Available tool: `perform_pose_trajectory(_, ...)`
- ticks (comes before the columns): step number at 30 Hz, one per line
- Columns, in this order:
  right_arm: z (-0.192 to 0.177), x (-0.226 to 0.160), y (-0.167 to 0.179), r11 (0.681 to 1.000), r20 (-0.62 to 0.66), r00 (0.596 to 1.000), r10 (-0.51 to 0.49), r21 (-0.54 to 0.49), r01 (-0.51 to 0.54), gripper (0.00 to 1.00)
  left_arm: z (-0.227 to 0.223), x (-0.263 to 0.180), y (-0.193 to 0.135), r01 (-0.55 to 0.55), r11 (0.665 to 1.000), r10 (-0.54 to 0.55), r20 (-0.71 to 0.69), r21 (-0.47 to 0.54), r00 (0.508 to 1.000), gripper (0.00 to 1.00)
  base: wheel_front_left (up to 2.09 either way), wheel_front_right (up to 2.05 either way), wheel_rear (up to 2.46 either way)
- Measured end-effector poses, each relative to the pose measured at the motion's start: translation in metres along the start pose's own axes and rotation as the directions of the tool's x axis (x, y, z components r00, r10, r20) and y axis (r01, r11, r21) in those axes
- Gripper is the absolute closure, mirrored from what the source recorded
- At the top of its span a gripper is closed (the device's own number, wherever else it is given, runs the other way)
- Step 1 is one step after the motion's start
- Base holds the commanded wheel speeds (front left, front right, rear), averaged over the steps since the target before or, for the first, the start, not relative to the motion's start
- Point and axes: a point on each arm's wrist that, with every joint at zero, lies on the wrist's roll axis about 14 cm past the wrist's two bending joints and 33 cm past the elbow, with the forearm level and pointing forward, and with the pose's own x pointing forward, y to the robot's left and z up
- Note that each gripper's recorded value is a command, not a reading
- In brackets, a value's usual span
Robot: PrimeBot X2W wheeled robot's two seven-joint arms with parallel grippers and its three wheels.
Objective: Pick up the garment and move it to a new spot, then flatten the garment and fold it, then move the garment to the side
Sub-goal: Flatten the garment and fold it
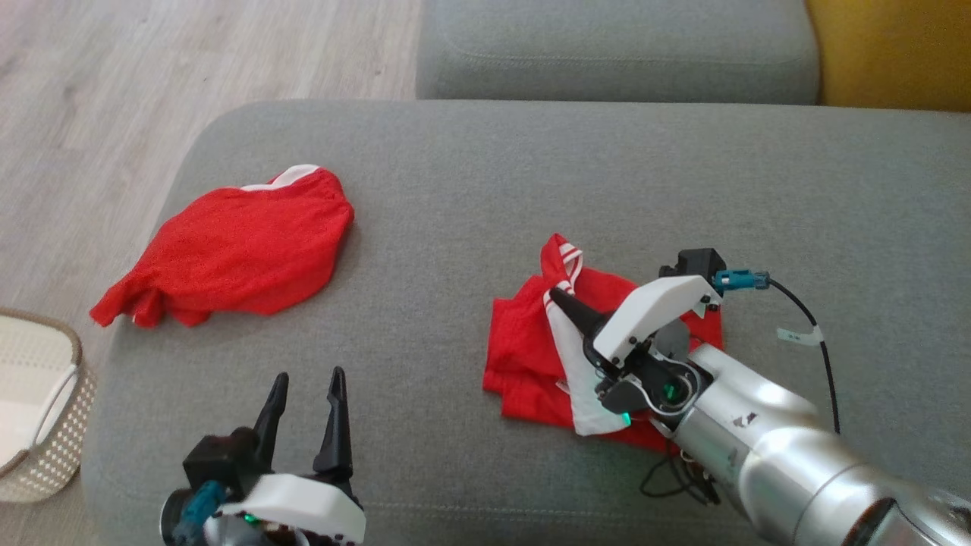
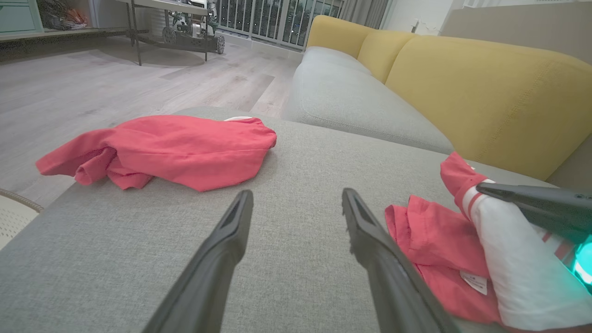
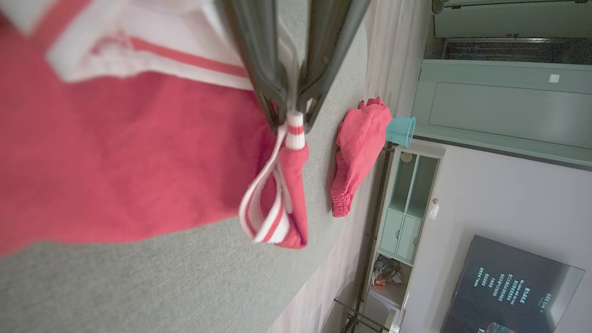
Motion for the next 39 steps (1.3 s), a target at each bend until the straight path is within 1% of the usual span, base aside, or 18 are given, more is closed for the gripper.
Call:
perform_pose_trajectory(1,-0.001,0.002,0.001,1.0,-0.004,1.0,0.001,0.0,-0.001,1.0,-0.001,0.0,0.001,-0.005,1.0,0.005,-0.004,0.001,1.0,0.0,0.0,0.0,0.0)
perform_pose_trajectory(2,-0.001,0.005,0.002,1.0,0.0,1.0,0.0,0.008,0.0,0.72,-0.001,0.001,0.003,-0.009,1.0,0.009,-0.005,0.001,1.0,0.0,0.0,0.0,0.0)
perform_pose_trajectory(3,0.0,0.007,0.003,1.0,0.005,1.0,0.0,0.015,0.0,0.0,-0.001,0.001,0.004,-0.012,1.0,0.012,-0.006,0.002,1.0,0.0,0.0,0.0,0.0)
perform_pose_trajectory(9,0.011,0.014,0.033,0.994,0.073,0.995,0.064,0.079,-0.069,0.0,-0.005,0.007,0.001,-0.003,1.0,0.003,-0.02,0.005,1.0,0.0,0.0,0.0,0.0)
perform_pose_trajectory(12,0.028,0.009,0.033,0.996,0.136,0.989,0.058,0.064,-0.067,0.0,-0.005,0.009,-0.004,0.016,1.0,-0.016,-0.02,0.005,1.0,0.0,0.0,0.0,0.0)
perform_pose_trajectory(13,0.038,0.006,0.034,0.997,0.172,0.983,0.058,0.031,-0.064,0.0,-0.005,0.01,-0.006,0.024,1.0,-0.024,-0.018,0.005,1.0,0.0,0.0,0.0,0.0)
perform_pose_trajectory(15,0.06,-0.001,0.039,0.996,0.231,0.97,0.072,-0.075,-0.056,0.0,-0.003,0.013,-0.011,0.04,0.999,-0.04,-0.013,0.005,0.999,0.0,0.0,0.0,0.0)
perform_pose_trajectory(17,0.083,-0.009,0.045,0.988,0.283,0.955,0.086,-0.147,-0.045,0.0,-0.001,0.016,-0.016,0.055,0.998,-0.055,-0.006,0.006,0.998,0.0,0.0,0.0,0.0)
perform_pose_trajectory(19,0.102,-0.02,0.041,0.973,0.329,0.941,0.08,-0.23,-0.002,0.0,0.003,0.02,-0.024,0.08,0.997,-0.08,0.004,0.006,0.997,0.0,0.0,0.0,0.0)
perform_pose_trajectory(22,0.136,-0.041,0.023,0.932,0.407,0.913,0.03,-0.341,0.121,0.0,0.006,0.026,-0.036,0.117,0.993,-0.117,0.014,0.006,0.993,0.0,0.0,0.0,0.0)
perform_pose_trajectory(24,0.159,-0.056,0.017,0.902,0.457,0.889,0.014,-0.39,0.186,0.0,0.007,0.029,-0.046,0.143,0.99,-0.143,0.016,0.006,0.99,0.0,0.0,0.0,0.0)
perform_pose_trajectory(25,0.159,-0.056,0.017,0.902,0.457,0.889,0.014,-0.39,0.186,0.0,0.007,0.029,-0.046,0.143,0.99,-0.143,0.016,0.006,0.99,0.0,0.0,0.0,0.0)
perform_pose_trajectory(26,0.171,-0.064,0.016,0.885,0.481,0.877,0.011,-0.413,0.215,0.0,0.007,0.031,-0.05,0.157,0.988,-0.157,0.018,0.005,0.987,0.0,0.0,0.0,0.0)
perform_pose_trajectory(28,0.191,-0.079,0.016,0.845,0.516,0.856,0.018,-0.465,0.263,0.0,0.008,0.034,-0.058,0.18,0.984,-0.18,0.021,0.004,0.983,0.0,0.0,0.0,0.0)
perform_pose_trajectory(30,0.21,-0.095,0.01,0.788,0.546,0.838,0.017,-0.523,0.325,0.0,0.01,0.038,-0.065,0.195,0.981,-0.195,0.024,0.004,0.981,0.0,0.0,0.0,0.0)
perform_pose_trajectory(35,0.251,-0.143,-0.016,0.706,0.633,0.774,0.013,-0.554,0.441,0.0,0.015,0.049,-0.078,0.23,0.973,-0.23,0.04,0.0,0.972,0.0,0.0,0.0,0.0)
perform_pose_trajectory(37,0.256,-0.161,-0.031,0.682,0.659,0.752,0.021,-0.56,0.471,0.0,0.017,0.052,-0.081,0.236,0.972,-0.236,0.046,-0.001,0.971,0.0,0.0,0.0,0.0)
perform_pose_trajectory(39,0.247,-0.175,-0.05,0.666,0.678,0.734,0.023,-0.558,0.494,0.0,0.016,0.053,-0.081,0.238,0.971,-0.237,0.046,-0.002,0.97,0.0,0.0,0.0,0.0)
